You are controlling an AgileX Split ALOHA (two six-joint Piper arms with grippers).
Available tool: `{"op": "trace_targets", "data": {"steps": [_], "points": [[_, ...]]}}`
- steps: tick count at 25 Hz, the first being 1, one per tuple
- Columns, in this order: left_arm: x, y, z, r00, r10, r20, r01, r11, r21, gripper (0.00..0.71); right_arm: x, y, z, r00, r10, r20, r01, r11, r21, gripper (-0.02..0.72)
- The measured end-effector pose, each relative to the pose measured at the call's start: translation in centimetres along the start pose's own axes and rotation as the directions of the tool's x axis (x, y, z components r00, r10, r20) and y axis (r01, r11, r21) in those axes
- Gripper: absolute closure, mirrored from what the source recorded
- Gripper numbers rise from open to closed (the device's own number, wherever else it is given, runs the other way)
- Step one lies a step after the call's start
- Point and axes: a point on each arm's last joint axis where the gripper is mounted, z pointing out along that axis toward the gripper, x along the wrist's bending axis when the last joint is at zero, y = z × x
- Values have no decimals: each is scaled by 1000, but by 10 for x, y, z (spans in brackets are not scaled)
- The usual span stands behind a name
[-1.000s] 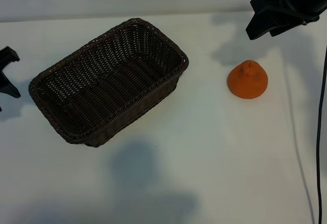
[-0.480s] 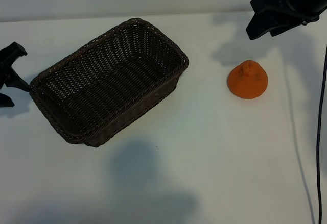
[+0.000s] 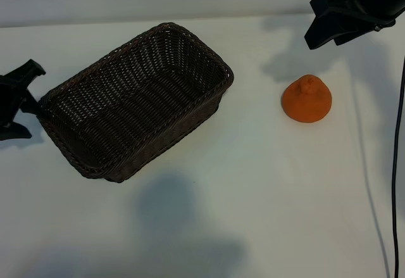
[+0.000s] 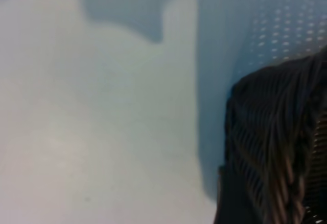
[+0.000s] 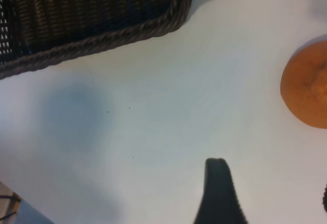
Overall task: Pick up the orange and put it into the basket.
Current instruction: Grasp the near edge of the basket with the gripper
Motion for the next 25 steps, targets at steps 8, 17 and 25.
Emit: {"op": "trace_targets", "data": {"steps": [8, 17, 25], "points": [[-1, 2, 6, 1000, -2, 24, 2, 1000, 1, 252, 0, 0, 0, 1000, 0, 0, 0, 1000, 0, 228], [2, 4, 26, 1000, -20, -8, 20, 998, 54, 252, 0, 0, 0, 1000, 0, 0, 0, 1000, -1, 228], [-10, 1, 60, 999, 0, 32, -3, 995, 100, 252, 0, 0, 0, 1000, 0, 0, 0, 1000, -1, 228]]}}
